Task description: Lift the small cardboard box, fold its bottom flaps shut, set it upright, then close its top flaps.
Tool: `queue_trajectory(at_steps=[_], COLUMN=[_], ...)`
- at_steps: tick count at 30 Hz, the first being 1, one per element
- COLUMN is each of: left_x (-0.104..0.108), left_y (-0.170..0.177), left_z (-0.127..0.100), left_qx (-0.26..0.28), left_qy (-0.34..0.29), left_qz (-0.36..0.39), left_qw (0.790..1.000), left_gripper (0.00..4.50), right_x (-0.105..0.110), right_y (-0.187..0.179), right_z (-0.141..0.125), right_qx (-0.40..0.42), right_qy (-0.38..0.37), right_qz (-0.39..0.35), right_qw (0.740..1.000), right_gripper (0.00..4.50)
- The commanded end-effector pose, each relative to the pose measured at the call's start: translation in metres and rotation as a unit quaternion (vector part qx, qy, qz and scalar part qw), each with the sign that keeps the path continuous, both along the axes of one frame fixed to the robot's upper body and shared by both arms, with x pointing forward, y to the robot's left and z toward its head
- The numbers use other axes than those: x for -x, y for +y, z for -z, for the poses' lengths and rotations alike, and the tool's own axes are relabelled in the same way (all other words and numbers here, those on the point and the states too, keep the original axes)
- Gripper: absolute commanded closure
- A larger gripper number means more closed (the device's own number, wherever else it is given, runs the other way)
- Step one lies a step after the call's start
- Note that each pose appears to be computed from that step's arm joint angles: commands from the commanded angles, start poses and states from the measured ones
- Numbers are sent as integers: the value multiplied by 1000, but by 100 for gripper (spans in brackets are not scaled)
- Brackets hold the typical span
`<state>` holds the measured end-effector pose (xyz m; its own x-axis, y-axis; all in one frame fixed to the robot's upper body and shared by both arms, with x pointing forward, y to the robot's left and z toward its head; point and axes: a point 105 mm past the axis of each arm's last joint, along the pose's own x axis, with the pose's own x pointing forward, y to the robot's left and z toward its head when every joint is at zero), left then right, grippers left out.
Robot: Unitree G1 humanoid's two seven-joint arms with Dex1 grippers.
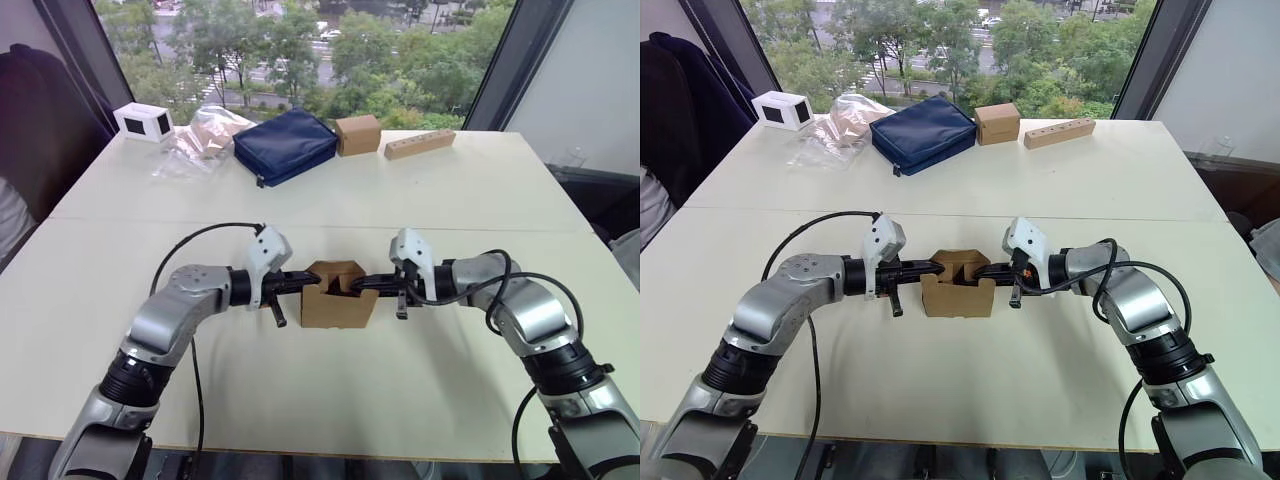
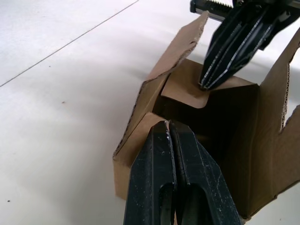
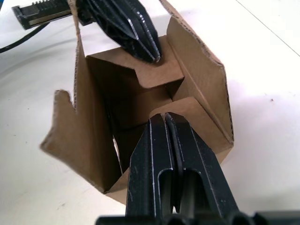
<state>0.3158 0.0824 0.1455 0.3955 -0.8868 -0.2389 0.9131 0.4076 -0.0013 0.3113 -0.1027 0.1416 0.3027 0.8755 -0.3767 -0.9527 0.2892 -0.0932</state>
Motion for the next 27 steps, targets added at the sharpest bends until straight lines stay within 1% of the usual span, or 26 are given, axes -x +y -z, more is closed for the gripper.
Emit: queue_trajectory(at_steps=[1, 3, 4, 5, 7, 9, 10, 13, 16, 18, 22, 27], left_x=[-2, -4, -4, -9, -30, -45, -54, -80, -90, -93, -95, -85], left_y=[16, 27, 30, 36, 50, 57, 59, 57, 49, 46, 24, 5], left_z=[-43, -54, -58, -60, -59, -55, -55, -44, -28, -25, -12, 8], left_qx=[43, 44, 43, 36, 14, -1, 4, 0, -18, -19, -34, -41], left_qy=[-20, -16, -15, -16, -27, -32, -31, -25, -12, -7, 4, 30], left_qz=[23, 37, 41, 38, 17, 8, 2, -13, -3, 2, 29, 75], left_qw=[999, 998, 998, 998, 999, 999, 1000, 1000, 1000, 1000, 999, 996], left_gripper=[446, 446, 446, 446, 446, 446, 446, 446, 446, 446, 446, 446], right_x=[2, 9, 11, 13, 18, 22, 26, 48, 68, 72, 82, 75], right_y=[-6, -7, -7, -9, -14, -16, -16, -8, 2, 5, 21, 26], right_z=[-38, -58, -63, -71, -90, -100, -102, -98, -86, -84, -66, -50], right_qx=[-36, -54, -58, -62, -75, -80, -78, -62, -47, -45, -39, -5], right_qy=[-37, -48, -52, -59, -79, -91, -93, -82, -63, -59, -43, -58], right_qz=[0, -10, -13, -12, -3, 4, 3, -21, -46, -48, -54, -37], right_qw=[999, 997, 997, 996, 994, 993, 993, 994, 996, 996, 997, 998], right_gripper=[450, 450, 450, 450, 450, 450, 450, 450, 450, 450, 450, 450])
